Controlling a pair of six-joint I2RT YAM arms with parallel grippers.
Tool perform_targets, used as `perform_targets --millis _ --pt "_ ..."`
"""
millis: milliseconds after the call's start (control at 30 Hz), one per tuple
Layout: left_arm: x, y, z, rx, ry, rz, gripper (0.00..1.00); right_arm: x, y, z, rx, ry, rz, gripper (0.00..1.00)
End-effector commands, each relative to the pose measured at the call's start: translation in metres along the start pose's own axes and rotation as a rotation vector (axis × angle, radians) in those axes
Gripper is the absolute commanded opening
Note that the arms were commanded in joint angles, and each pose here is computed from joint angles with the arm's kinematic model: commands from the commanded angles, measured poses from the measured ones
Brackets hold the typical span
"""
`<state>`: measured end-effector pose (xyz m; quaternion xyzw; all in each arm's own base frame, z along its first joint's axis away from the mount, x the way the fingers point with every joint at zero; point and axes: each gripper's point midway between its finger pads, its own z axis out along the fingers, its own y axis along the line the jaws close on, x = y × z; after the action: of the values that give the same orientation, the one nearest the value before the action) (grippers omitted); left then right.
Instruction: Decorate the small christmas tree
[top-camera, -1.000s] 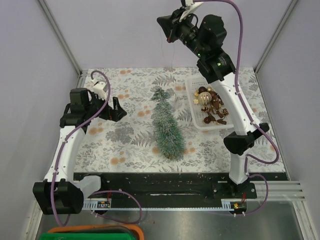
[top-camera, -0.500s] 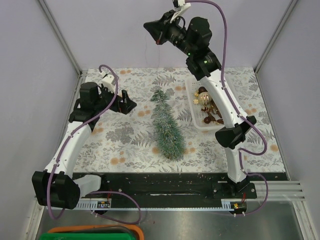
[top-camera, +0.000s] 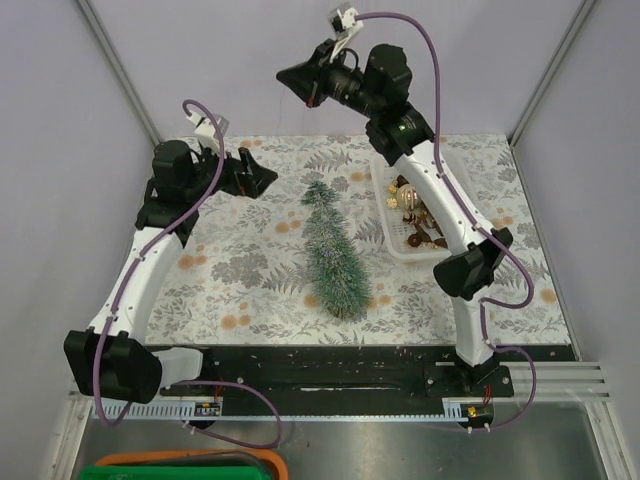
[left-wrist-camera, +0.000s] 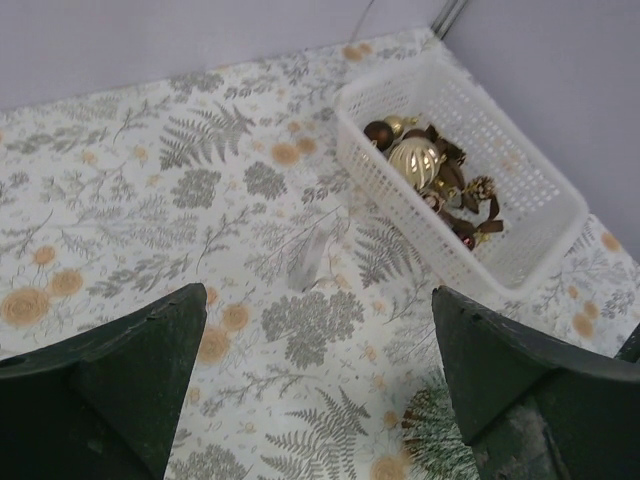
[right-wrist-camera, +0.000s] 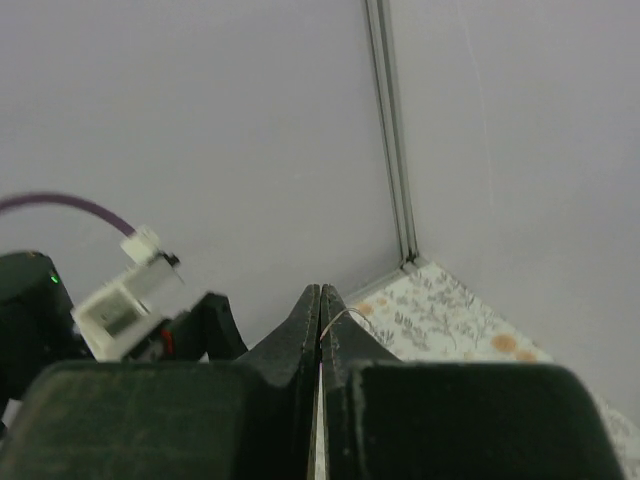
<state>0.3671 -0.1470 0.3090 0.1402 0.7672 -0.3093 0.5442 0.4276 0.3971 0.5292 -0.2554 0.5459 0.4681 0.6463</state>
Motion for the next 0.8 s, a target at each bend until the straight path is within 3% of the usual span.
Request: perform_targets --millis 0,233,567,767 --pt "-0.060 -0.027 -0.004 0.090 -0.143 0.042 0.99 0.004 0.022 -0.016 -0.061 0.053 -0.017 0.00" --pt "-0.063 -0.040 0.005 0.201 -0.181 0.045 0.99 0.028 0.022 -0.022 -0.077 0.110 0.004 0.00" --pt "-0.060 -0.019 0.012 0.116 -0.209 0.070 0.99 0.021 0.038 -0.029 -0.136 0.129 0.018 0.00" --pt "-0.069 -0.027 0.010 0.147 -0.226 0.051 0.99 0.019 0.044 -0.036 -0.142 0.138 0.019 0.00"
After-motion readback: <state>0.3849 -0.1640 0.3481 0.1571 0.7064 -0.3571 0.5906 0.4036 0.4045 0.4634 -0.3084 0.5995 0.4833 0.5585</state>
